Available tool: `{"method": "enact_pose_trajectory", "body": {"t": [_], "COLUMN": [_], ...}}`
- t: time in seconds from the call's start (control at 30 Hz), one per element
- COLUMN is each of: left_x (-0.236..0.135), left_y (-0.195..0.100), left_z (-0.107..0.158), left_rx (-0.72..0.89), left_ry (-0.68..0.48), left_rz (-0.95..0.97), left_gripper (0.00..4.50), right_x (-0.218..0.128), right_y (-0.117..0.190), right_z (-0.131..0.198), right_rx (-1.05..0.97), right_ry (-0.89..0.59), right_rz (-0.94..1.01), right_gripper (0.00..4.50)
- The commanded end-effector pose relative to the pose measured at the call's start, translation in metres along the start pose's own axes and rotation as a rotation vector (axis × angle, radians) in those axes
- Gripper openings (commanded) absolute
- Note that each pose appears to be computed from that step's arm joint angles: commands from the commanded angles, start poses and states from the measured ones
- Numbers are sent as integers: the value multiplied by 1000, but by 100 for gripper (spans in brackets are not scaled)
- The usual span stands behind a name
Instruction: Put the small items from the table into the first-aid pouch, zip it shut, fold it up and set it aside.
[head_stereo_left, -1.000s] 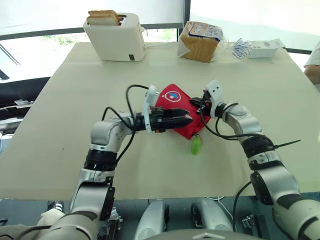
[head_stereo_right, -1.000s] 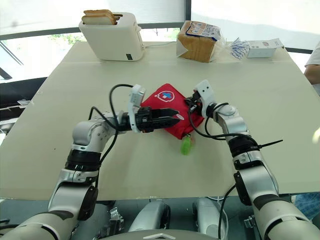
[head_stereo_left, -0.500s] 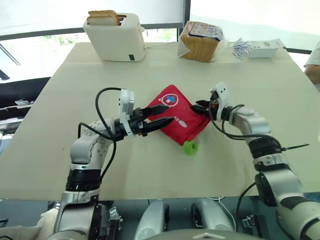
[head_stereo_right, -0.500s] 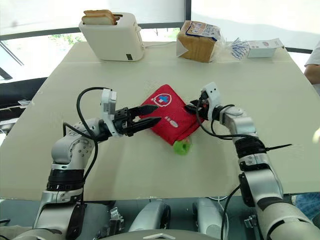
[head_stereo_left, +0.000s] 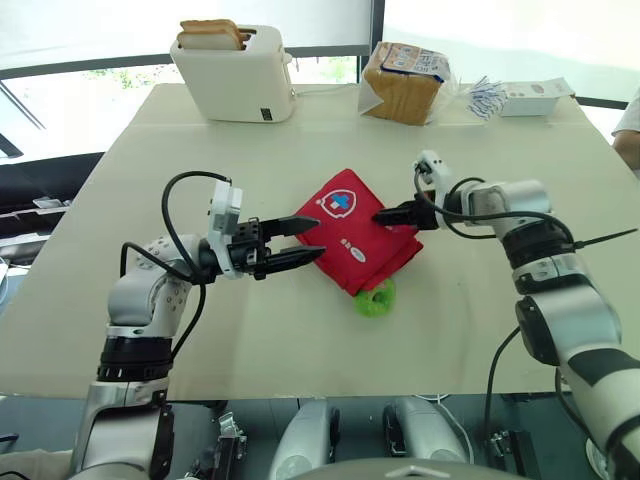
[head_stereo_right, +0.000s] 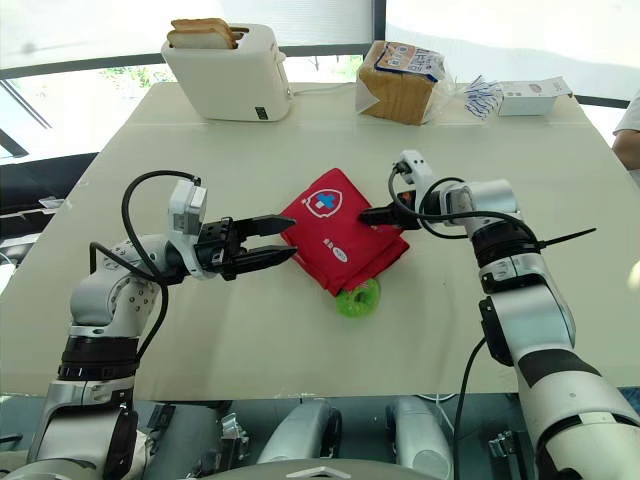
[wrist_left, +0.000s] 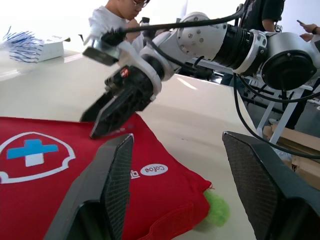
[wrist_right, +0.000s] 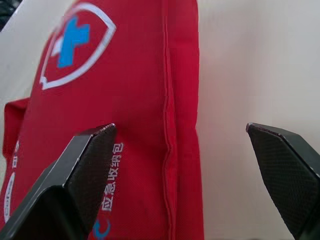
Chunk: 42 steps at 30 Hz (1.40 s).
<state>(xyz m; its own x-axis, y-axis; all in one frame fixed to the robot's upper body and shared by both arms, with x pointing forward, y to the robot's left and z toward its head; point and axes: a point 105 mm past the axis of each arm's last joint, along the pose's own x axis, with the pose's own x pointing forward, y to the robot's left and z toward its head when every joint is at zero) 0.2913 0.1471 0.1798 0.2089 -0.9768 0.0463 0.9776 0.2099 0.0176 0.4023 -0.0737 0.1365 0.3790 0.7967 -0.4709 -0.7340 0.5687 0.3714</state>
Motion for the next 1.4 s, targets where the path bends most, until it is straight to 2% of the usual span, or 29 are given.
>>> {"method": "enact_pose_trajectory", "body": {"t": [0.03,0.1,0.23,0.27,0.37,0.5,0.6,0.73,0.87,0.97,1.03,1.1,1.13,1.2,1.3,1.4], "left_x": [-7,-8,-7,-6,-1,12,22,32,38,42,43,45,45,46,47,46], "left_y": [-4,-5,-7,-7,-7,-11,-16,-20,-19,-16,-16,-16,-17,-17,-18,-17], "left_z": [3,0,2,3,6,13,18,19,22,26,27,28,28,28,28,28], "left_rx": [41,48,52,53,56,48,36,23,22,25,26,24,22,21,21,23], "left_ry": [-7,-3,-17,-21,-33,-59,-71,-61,-48,-43,-38,-35,-34,-33,-32,-32], "left_rz": [-7,-9,-8,-7,-11,-39,-78,-136,-165,-176,-182,-188,-191,-195,-197,-195], "left_gripper": [305,305,305,305,305,305,305,305,305,305,305,305,305,305,305,305], "right_x": [5,3,-9,-14,-43,-86,-105,-107,-96,-97,-105,-115,-118,-130,-150,-174], "right_y": [0,5,13,16,27,44,49,49,49,44,40,37,37,32,28,37], "right_z": [-22,-26,-25,-24,-22,-34,-53,-94,-110,-120,-122,-119,-118,-118,-118,-132], "right_rx": [4,27,110,140,271,359,481,667,783,853,849,811,786,694,566,350], "right_ry": [109,122,60,23,-184,-495,-684,-720,-732,-749,-756,-760,-757,-711,-648,-428], "right_rz": [36,87,125,128,72,-153,-366,-587,-584,-552,-529,-498,-484,-493,-518,-560], "right_gripper": [421,364,206,149,16,7,7,7,7,124,224,298,360,439,446,446]}}
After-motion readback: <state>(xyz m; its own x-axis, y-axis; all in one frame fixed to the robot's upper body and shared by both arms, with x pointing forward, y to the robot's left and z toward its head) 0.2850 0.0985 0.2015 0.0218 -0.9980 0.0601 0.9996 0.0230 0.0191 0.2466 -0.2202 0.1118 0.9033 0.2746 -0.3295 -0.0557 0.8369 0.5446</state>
